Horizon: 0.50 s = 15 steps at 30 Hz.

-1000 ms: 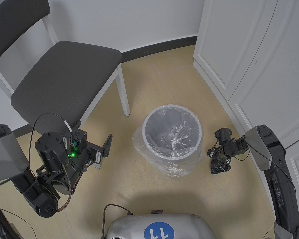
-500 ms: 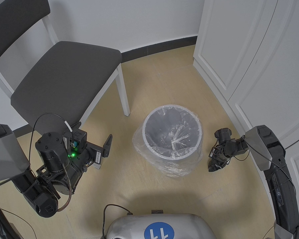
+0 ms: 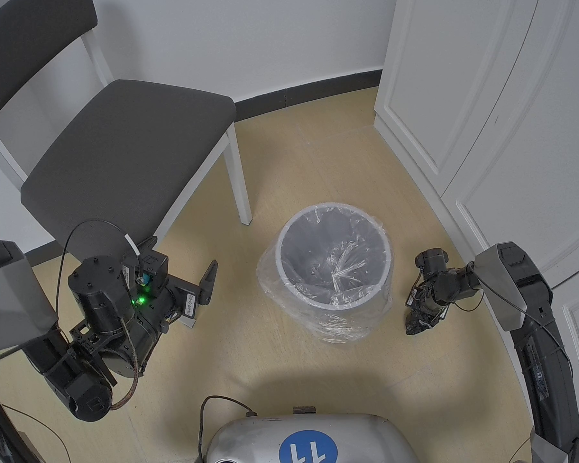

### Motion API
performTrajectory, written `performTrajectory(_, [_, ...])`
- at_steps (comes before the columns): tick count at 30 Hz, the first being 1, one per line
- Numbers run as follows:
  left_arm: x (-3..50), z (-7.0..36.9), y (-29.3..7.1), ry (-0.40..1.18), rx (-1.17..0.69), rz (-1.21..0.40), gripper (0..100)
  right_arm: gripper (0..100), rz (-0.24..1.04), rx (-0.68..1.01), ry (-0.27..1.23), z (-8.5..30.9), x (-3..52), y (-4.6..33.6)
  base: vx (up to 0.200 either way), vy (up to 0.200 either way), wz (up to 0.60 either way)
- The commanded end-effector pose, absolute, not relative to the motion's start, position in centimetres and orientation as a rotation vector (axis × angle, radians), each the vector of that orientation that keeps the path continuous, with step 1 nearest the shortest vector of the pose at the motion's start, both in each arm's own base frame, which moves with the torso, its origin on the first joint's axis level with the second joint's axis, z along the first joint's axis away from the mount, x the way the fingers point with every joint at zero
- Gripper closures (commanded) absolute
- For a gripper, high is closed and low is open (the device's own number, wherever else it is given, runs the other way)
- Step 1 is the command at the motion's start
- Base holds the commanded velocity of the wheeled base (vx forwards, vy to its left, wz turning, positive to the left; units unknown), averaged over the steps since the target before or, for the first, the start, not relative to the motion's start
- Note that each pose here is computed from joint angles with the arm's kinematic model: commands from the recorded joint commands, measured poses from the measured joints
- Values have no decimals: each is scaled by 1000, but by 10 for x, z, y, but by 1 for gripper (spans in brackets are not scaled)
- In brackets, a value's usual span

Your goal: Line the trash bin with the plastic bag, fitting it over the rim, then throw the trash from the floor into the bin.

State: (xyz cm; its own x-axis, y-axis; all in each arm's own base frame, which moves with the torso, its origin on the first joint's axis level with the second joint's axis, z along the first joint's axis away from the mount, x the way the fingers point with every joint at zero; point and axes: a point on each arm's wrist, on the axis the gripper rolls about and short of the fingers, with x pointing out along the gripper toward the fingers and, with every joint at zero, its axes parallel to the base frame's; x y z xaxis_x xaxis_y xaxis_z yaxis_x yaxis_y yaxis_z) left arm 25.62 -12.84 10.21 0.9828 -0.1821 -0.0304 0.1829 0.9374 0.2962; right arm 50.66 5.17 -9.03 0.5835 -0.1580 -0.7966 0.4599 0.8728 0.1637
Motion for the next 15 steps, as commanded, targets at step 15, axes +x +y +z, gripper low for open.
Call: performTrajectory(15, [250,107,-131,-12,298,-202,0,100,-448,427,845,-90,507,49,0,0,0])
